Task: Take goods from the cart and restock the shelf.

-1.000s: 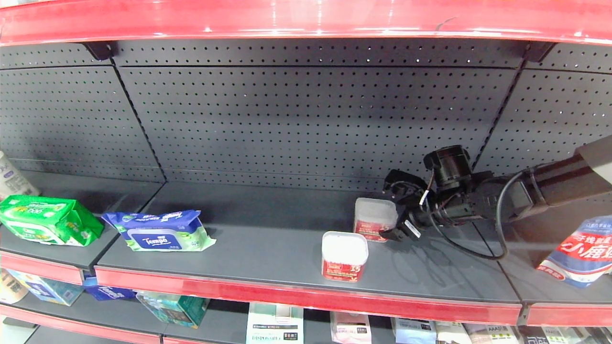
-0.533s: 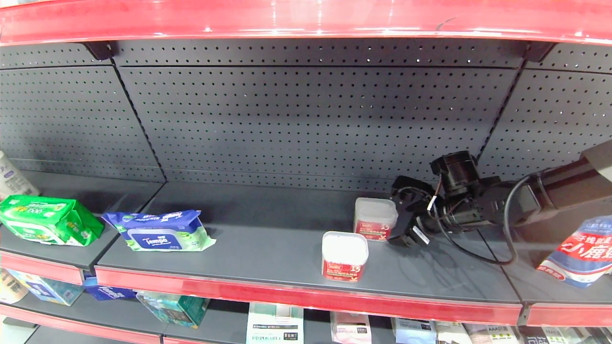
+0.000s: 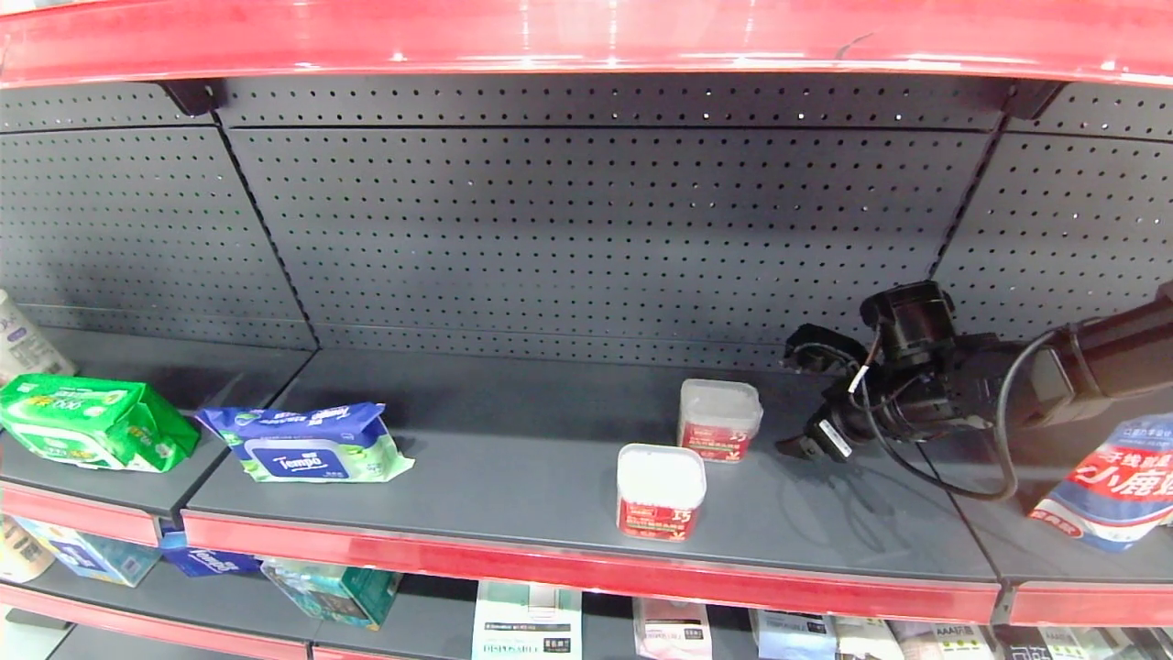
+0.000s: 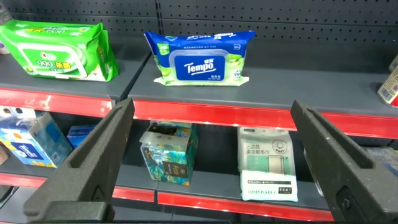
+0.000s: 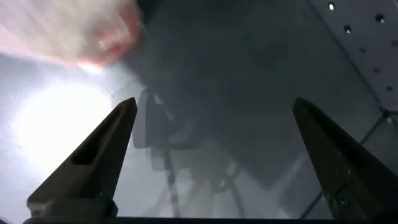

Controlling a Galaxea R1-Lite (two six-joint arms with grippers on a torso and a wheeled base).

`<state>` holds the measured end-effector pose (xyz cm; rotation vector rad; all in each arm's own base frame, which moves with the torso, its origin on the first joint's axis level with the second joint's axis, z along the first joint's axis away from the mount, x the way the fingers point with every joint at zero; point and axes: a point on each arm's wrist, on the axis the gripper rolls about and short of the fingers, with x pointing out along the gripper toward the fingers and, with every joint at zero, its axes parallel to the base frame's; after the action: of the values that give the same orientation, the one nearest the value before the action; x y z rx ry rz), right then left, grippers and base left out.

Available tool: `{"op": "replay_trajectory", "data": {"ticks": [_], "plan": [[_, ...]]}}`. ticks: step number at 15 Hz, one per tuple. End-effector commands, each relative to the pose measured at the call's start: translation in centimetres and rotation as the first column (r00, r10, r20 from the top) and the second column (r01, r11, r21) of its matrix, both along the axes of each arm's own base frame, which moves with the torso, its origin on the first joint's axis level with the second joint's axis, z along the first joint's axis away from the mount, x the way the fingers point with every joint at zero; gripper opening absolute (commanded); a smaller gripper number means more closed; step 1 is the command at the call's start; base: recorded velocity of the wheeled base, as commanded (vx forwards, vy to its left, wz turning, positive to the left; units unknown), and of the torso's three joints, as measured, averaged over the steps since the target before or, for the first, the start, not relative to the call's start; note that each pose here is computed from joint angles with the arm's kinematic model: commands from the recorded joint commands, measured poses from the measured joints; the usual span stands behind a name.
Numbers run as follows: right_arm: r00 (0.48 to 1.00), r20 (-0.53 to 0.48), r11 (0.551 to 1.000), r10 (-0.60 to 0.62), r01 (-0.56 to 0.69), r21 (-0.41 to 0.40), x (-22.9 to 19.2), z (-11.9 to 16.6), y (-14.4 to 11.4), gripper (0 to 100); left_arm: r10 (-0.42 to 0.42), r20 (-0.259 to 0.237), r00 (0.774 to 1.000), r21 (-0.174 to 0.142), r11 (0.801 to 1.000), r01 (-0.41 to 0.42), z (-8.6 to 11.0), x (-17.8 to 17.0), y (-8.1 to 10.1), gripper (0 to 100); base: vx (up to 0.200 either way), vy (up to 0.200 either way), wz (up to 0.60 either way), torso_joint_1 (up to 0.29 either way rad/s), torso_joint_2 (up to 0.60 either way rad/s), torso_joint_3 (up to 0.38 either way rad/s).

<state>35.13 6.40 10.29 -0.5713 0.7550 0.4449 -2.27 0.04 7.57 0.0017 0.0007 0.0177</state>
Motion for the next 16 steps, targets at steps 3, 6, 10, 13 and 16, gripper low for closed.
{"op": "replay_trajectory", "data": {"ticks": [3, 6, 10, 13, 16], "plan": [[0.999, 0.003, 0.999, -0.034, 0.034, 0.033, 0.7, 0.0, 0.3, 100, 0.001, 0.001, 1.000, 0.000, 1.000, -0.001, 0.0, 0.0, 0.0, 100, 0.000, 0.000, 0.00, 0.000, 0.00, 0.000], [0.998, 0.015, 0.998, -0.066, 0.066, 0.020, 1.2, 0.0, 0.5, 100, 0.001, 0.001, 1.000, 0.000, 1.000, -0.001, 0.0, 0.0, 0.0, 100, 0.000, 0.000, 0.00, 0.000, 0.00, 0.000], [0.998, 0.021, 0.997, -0.064, 0.063, 0.038, 1.6, 0.1, 1.5, 100, 0.001, 0.001, 1.000, 0.000, 1.000, -0.001, 0.0, 0.0, 0.0, 100, 0.000, 0.000, 0.00, 0.000, 0.00, 0.000], [0.998, 0.021, 0.998, -0.051, 0.050, 0.037, 1.5, 0.0, 2.3, 100, 0.001, 0.001, 1.000, 0.000, 1.000, -0.001, 0.0, 0.0, 0.0, 100, 0.000, 0.000, 0.00, 0.000, 0.00, 0.000], [0.999, 0.028, 0.998, -0.045, 0.044, 0.039, 1.8, 0.1, 2.7, 100, 0.001, 0.001, 1.000, 0.000, 1.000, -0.001, 0.0, 0.0, 0.0, 100, 0.000, 0.000, 0.00, 0.000, 0.00, 0.000]]}}
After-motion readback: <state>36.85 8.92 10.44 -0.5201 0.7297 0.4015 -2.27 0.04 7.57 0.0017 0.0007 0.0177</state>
